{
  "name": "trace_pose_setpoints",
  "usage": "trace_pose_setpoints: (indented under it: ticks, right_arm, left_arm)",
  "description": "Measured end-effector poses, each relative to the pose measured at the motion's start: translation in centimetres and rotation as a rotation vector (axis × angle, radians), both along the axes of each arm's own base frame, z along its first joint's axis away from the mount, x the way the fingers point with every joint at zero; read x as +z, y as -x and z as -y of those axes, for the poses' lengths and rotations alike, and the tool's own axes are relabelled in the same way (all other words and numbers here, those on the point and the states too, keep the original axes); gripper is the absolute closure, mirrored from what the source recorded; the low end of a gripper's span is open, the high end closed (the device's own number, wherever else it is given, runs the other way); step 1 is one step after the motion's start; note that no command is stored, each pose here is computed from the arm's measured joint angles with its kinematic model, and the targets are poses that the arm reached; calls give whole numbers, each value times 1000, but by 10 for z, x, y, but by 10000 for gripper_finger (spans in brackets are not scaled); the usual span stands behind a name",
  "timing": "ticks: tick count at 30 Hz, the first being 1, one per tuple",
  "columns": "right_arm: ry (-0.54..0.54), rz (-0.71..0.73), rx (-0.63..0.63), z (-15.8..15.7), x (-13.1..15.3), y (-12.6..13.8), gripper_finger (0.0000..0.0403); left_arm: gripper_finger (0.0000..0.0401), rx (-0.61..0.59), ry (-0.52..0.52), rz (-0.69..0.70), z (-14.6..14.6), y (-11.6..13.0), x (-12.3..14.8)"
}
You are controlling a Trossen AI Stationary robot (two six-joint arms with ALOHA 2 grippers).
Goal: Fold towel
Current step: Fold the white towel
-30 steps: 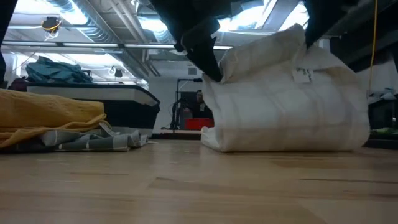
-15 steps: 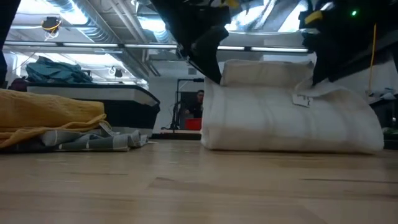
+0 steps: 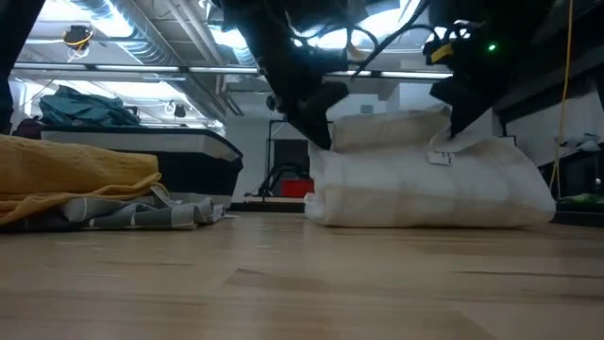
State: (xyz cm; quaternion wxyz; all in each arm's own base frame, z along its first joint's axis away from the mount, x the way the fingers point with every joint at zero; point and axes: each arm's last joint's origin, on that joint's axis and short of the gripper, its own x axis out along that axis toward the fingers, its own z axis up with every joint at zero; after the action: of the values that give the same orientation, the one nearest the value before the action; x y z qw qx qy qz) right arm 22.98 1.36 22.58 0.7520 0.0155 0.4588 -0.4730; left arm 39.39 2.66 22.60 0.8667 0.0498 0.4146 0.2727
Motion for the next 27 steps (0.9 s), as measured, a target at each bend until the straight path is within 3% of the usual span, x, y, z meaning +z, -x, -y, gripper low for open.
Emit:
trace_pose_setpoints:
  ticks: [5, 14, 27]
  right_arm:
    - [-24, -55, -7, 23, -4, -3, 402]
    - [-107, -34, 33, 69, -41, -3, 402]
    - [-182, 14, 70, 124, -43, 0, 401]
  left_arm:
    - [401, 16, 1, -3, -7, -7, -13]
    - [401, 34, -6, 1, -17, -8, -16]
    - [394, 191, 28, 51, -58, -2, -16]
